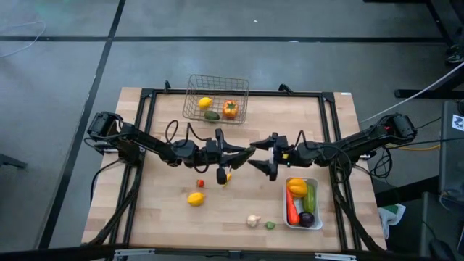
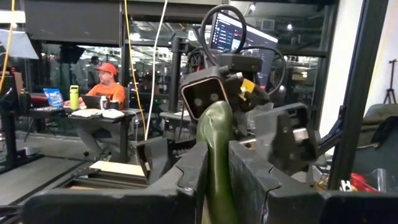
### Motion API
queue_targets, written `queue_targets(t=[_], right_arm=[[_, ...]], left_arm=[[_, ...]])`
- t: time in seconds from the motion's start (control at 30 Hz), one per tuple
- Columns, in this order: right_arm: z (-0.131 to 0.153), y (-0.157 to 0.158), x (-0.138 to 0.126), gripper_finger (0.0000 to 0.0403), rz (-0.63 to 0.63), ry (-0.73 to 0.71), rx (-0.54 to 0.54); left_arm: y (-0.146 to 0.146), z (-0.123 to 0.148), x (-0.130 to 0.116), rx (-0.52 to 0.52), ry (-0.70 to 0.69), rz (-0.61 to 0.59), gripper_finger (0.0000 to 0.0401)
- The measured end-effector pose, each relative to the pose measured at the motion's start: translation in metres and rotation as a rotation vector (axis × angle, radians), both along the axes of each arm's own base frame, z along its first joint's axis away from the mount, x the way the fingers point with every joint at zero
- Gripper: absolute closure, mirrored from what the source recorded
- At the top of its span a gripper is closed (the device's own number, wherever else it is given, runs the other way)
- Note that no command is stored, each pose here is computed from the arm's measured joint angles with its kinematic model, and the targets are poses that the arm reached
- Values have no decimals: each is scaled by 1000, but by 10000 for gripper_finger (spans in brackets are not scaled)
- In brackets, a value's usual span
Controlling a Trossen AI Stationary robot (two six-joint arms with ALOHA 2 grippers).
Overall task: Sort produce into baskets
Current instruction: Put the cucumber into the white bin
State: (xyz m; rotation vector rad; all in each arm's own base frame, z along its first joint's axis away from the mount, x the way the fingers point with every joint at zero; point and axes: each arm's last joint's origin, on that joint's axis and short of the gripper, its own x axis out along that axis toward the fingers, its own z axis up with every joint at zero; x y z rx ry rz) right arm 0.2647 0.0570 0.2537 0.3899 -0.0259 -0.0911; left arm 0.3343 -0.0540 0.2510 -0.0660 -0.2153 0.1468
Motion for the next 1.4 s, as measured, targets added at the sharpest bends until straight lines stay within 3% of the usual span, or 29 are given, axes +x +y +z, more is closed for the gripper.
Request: queue_targets(t=[0.33,0.73,1.4], right_arm=[[0,1,0,34,18,-4,6],[-2,2,3,40,49,-17,11],[1,2,3,262,49,-45,18]], left_arm=[[2,3,1,-23,-73,3,343],[-1,5,29,11,-96,20,343],[5,1,31,-25,-55,25,343]])
